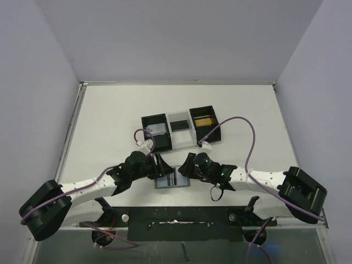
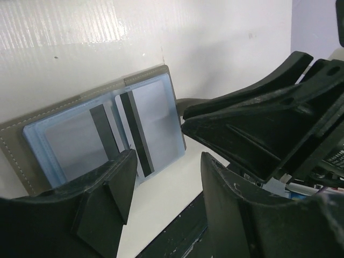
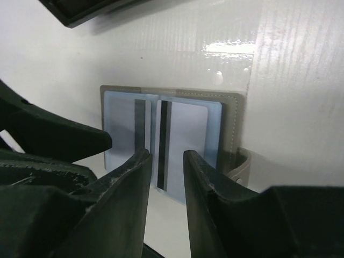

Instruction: Take the credit cards out of the card holder

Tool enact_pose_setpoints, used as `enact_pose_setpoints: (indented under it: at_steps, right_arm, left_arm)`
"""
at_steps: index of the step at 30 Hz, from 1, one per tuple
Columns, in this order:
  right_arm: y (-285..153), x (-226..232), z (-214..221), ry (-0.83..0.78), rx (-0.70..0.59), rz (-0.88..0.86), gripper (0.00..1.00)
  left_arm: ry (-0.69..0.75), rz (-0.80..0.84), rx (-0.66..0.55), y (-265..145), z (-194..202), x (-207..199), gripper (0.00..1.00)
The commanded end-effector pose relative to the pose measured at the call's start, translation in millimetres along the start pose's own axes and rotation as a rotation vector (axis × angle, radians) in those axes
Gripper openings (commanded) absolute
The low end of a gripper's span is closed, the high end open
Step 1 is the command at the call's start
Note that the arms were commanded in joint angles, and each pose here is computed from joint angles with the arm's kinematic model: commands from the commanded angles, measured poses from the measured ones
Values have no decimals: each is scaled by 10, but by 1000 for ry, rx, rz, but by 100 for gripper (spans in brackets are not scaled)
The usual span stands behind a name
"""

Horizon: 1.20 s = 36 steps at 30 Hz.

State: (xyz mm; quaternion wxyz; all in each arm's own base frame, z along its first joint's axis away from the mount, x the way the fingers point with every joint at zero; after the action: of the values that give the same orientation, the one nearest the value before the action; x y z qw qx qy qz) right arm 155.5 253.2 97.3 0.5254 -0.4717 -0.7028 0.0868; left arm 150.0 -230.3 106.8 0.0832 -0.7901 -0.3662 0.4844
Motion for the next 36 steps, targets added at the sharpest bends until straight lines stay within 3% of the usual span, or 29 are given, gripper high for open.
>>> enact_pose_setpoints:
  at_steps: [1, 9, 14, 17, 24, 28, 36]
  right_arm:
    - [100, -128, 25, 40, 4, 65, 31]
    - [193, -413, 139, 38, 33, 203, 28]
    - [221, -478, 192, 39, 54, 233, 27]
    - [214, -517, 222, 59, 55, 236, 26]
    - [195, -464, 198, 70, 40, 195, 26]
    - [151, -407, 152, 37, 33, 169, 26]
    - [48, -108, 26, -97, 10, -40, 32]
  left_arm:
    - [10, 46, -19, 20, -32, -50, 49]
    - [43, 89, 50, 176, 3, -123, 40]
    - [-2, -68, 85, 275, 103, 128, 37]
    - [-16, -73, 82, 295, 137, 176, 35]
    - [-52, -9, 107, 315, 235, 179, 16]
    - [-46, -27, 90, 302, 223, 204, 12]
    - [-51, -17, 59, 317, 184, 187, 0]
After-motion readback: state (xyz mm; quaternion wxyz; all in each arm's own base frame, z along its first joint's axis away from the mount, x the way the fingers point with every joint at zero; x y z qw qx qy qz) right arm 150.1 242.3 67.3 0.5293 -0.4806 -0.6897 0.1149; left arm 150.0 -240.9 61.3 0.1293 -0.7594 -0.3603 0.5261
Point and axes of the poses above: each gripper's point midway between its finger pads, its own y axis out along the fingers, its own x axis along the line the jaws close on, z = x × y, the point moved 6 cm from there along -y, back along the fingers, and after that the axes turned 8 degrees about y, right-handed, at the moved point
